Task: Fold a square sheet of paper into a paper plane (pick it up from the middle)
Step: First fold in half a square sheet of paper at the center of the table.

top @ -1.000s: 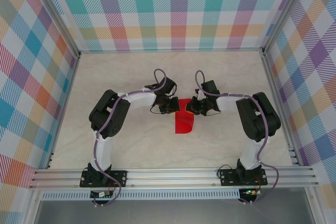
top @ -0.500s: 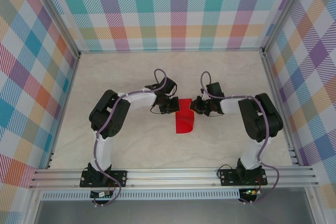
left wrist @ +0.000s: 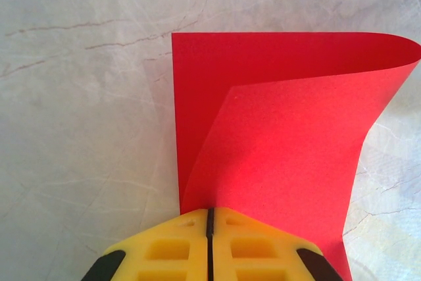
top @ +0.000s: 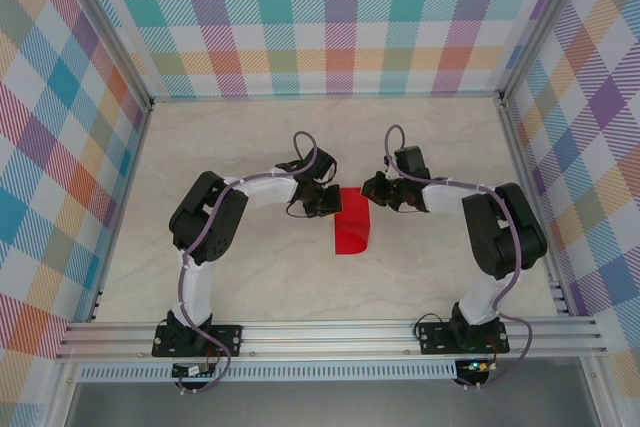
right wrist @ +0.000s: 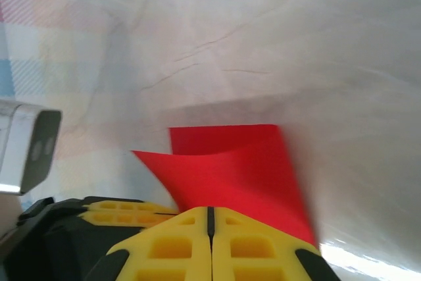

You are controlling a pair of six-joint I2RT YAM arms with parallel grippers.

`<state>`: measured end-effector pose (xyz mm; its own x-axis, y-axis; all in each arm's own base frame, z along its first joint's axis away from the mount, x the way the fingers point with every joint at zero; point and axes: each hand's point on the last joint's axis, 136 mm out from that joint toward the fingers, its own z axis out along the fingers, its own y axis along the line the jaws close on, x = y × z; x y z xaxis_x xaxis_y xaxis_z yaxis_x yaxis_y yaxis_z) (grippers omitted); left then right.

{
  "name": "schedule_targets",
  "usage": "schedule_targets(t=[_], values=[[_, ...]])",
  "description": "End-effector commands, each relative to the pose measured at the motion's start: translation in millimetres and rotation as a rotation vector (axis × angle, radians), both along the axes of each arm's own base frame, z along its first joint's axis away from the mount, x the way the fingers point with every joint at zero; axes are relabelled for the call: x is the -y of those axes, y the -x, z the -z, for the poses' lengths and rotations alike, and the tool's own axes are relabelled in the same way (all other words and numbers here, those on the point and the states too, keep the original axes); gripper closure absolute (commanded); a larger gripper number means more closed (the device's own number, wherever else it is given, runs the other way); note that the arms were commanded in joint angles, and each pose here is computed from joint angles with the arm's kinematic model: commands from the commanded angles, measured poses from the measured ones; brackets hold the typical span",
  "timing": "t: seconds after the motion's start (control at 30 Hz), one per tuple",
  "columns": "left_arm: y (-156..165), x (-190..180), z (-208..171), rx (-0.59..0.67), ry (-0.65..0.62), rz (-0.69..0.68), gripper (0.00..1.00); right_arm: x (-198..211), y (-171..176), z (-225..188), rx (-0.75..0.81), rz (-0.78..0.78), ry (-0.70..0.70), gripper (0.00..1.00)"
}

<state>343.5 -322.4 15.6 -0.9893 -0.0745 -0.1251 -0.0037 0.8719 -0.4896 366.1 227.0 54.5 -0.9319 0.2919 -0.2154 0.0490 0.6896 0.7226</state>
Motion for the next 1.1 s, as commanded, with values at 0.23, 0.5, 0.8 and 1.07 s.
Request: schedule_targets(t=[0.23, 0.5, 0.8, 1.07], values=[[56, -66, 77, -0.215, -0.307, -0.015, 0.93, -8, -16, 28, -0.062, -0.015, 0.030, 0.95], [62, -72, 82, -0.228, -0.325, -0.017, 0.93, 24, -25, 48, -0.103, 0.108, 0.071, 0.95], [64, -72, 80, -0.223, -0.312, -0.018, 0.93, 42, -30, 31, -0.092, 0.206, 0.114, 0.96], [63, -69, 79, -0.217, -0.295, -0.013, 0.93, 33, -5, -14, -0.030, 0.140, 0.058, 0.96]])
